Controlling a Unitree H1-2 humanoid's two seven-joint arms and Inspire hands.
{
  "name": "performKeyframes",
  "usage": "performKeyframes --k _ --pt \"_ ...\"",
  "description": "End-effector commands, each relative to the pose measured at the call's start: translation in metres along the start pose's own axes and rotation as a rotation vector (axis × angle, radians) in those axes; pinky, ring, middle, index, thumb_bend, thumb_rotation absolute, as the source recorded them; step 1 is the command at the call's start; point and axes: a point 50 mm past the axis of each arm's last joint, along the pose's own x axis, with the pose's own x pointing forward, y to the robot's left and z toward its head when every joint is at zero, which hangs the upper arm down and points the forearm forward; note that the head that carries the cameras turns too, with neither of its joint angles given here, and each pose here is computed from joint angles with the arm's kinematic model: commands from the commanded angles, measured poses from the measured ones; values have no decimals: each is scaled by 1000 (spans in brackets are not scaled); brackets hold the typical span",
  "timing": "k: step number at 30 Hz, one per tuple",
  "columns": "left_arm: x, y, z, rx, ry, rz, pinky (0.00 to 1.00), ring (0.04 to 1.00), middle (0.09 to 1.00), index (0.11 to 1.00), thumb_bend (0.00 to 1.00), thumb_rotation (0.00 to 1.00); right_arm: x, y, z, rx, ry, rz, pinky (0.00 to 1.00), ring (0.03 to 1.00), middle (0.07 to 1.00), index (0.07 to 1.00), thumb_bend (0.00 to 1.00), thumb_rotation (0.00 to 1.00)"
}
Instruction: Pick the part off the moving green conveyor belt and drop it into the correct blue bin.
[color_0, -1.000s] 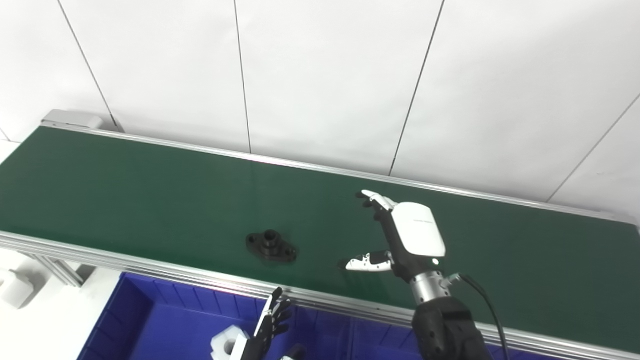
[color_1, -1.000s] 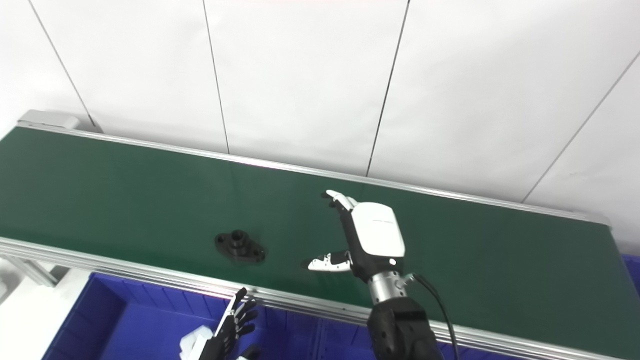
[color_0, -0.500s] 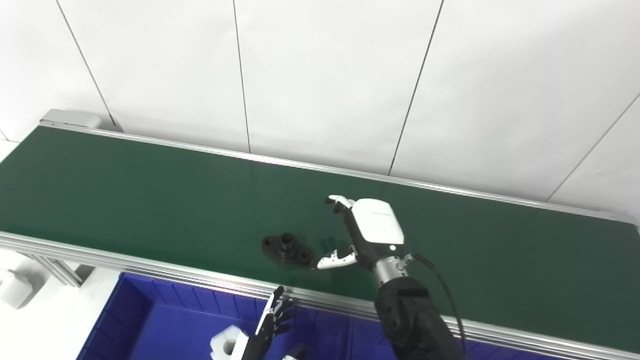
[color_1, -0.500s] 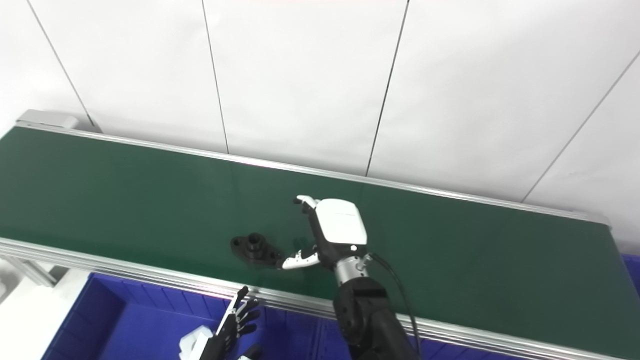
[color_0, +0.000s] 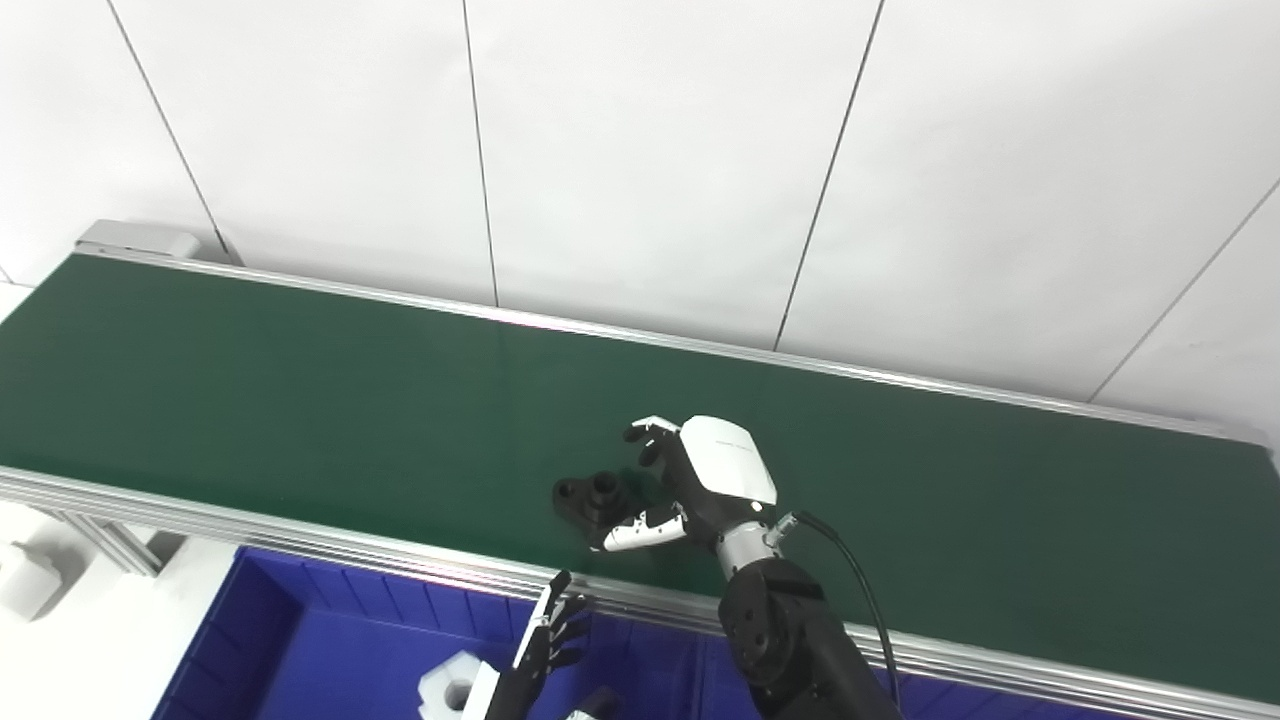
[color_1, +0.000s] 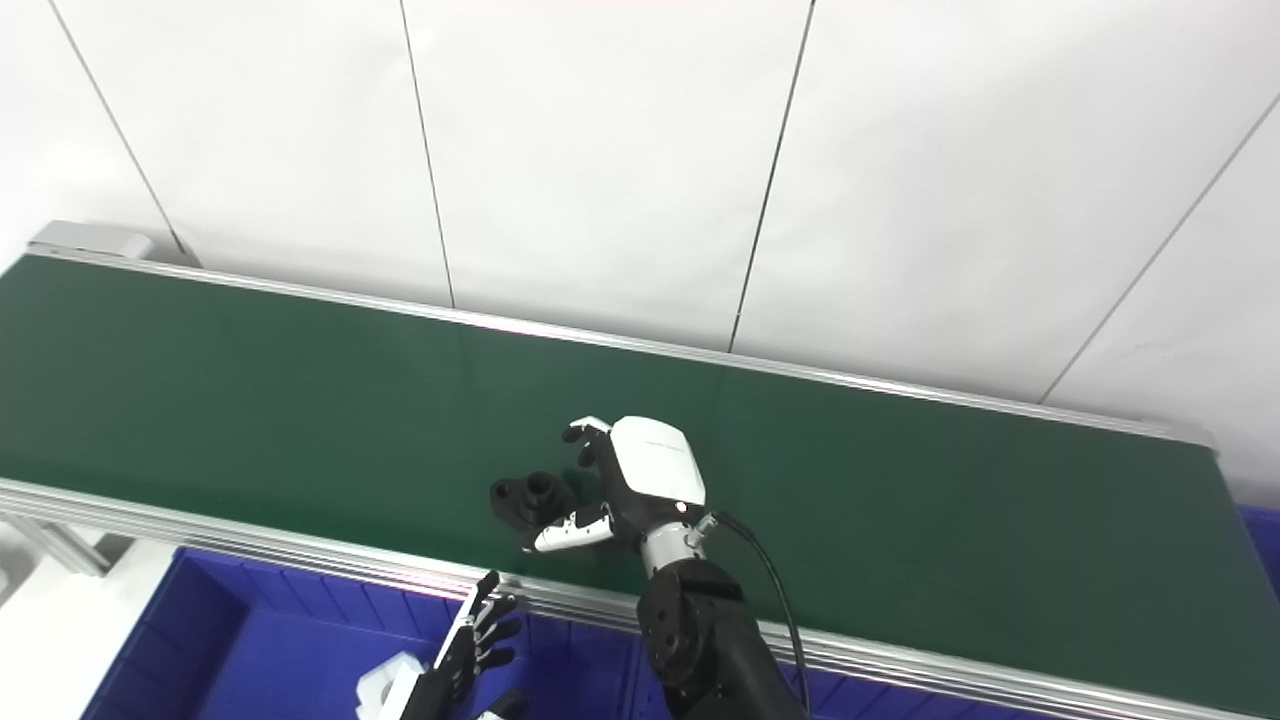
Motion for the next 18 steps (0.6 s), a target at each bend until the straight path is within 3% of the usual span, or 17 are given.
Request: performKeyframes --k 1,3,7,8,11,15,18 --pt "13 -35 30 -85 -87 -10 807 879 938 1000 615 839 4 1 12 39 -10 -6 319 454 587 709 945 321" --pt "13 -35 30 -87 -86 -8 803 877 939 1000 611 838 3 6 9 54 -2 -3 271 386 518 691 922 279" --pt "11 -35 31 -92 -82 -7 796 872 939 1000 607 830 1 13 4 59 4 1 297 400 508 663 855 197" --pt "11 -35 32 -95 -80 -7 796 874 942 1000 610 827 1 16 2 57 6 1 302 393 494 576 692 94" --pt "10 -34 33 -99 -78 -5 790 873 942 1000 610 823 0 25 -10 25 30 25 282 356 434 535 559 20" --pt "10 -33 33 -98 -83 0 781 871 935 1000 602 826 -2 30 -23 -40 88 112 305 377 429 519 526 0" --pt "9 -31 34 -95 -82 1 781 870 933 1000 608 833 -4 32 -28 -44 118 128 293 368 427 519 525 0"
